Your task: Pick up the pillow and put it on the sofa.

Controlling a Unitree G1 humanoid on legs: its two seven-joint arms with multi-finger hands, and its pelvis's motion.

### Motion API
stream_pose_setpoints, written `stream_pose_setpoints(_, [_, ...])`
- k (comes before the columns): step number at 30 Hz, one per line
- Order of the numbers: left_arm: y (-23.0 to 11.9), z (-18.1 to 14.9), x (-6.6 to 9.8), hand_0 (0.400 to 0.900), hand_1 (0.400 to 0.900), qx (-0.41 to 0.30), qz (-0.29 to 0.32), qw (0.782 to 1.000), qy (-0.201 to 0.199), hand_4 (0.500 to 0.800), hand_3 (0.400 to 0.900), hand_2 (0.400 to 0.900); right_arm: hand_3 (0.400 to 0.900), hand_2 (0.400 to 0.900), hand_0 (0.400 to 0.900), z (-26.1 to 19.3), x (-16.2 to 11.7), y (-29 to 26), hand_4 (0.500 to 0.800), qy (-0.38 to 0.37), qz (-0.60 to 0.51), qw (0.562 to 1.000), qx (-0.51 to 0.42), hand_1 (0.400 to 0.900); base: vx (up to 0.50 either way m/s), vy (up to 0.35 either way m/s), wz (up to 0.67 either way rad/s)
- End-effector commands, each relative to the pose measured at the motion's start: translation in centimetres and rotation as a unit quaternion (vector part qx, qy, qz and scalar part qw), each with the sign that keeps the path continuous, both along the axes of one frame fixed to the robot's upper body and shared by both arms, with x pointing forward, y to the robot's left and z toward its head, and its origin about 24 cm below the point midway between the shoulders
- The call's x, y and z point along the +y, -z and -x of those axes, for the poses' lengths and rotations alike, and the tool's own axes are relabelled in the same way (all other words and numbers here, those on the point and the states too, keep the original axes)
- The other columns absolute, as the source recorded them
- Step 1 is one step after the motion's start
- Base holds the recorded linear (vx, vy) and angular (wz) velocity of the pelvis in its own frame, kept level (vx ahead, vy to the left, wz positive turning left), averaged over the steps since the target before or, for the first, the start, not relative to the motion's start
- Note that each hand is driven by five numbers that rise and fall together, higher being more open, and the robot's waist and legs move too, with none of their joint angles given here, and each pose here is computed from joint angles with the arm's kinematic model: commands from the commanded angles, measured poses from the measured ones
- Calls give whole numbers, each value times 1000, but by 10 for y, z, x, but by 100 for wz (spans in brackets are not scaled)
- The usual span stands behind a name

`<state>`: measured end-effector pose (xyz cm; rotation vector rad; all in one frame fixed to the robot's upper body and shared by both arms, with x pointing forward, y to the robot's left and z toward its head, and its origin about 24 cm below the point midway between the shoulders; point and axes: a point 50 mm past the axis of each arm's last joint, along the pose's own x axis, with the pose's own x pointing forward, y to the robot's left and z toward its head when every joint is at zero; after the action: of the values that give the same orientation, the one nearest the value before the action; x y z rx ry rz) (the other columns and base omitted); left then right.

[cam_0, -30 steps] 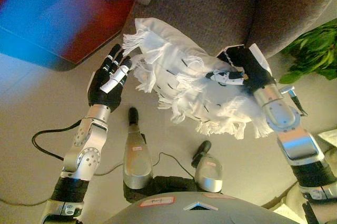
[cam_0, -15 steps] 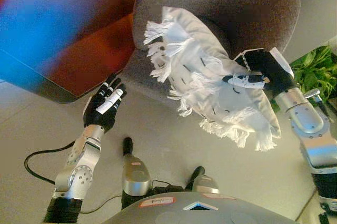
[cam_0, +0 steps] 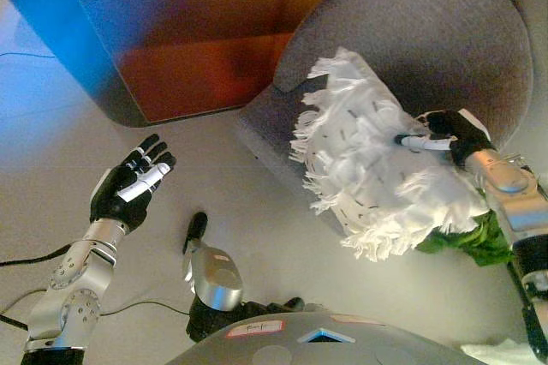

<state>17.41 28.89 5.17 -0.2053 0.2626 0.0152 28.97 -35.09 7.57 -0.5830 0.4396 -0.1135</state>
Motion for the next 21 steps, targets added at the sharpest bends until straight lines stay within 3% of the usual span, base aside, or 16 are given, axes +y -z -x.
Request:
stream_pose_setpoints(1, [-54,-28,-20,900,900,-121,-52,985,114,800,900,900,900,900,900,-21,-63,-145,800,200,79,962,-170,900,35,-140,0])
stream_pose_setpoints(5, [-66,-30,-18,900,900,-140,-51,980,133,800,900,900,900,900,900,-29,-58,-180,800,285,77,919,-260,900,-72,-83,-10])
stream_pose_setpoints(11, [-55,-28,-29,900,900,-121,-32,981,146,800,900,900,900,900,900,-37,-35,-198,800,270,53,890,-364,900,17,44,-11])
stream_pose_setpoints(16, [-43,-24,-39,900,900,-115,-8,982,147,800,900,900,900,900,900,-39,3,-178,800,179,-2,891,-418,900,7,158,-29])
stream_pose_setpoints(21, [-37,-28,-54,900,900,-142,0,980,139,800,900,900,900,900,900,-24,66,-139,800,49,-57,894,-442,900,-34,165,-53])
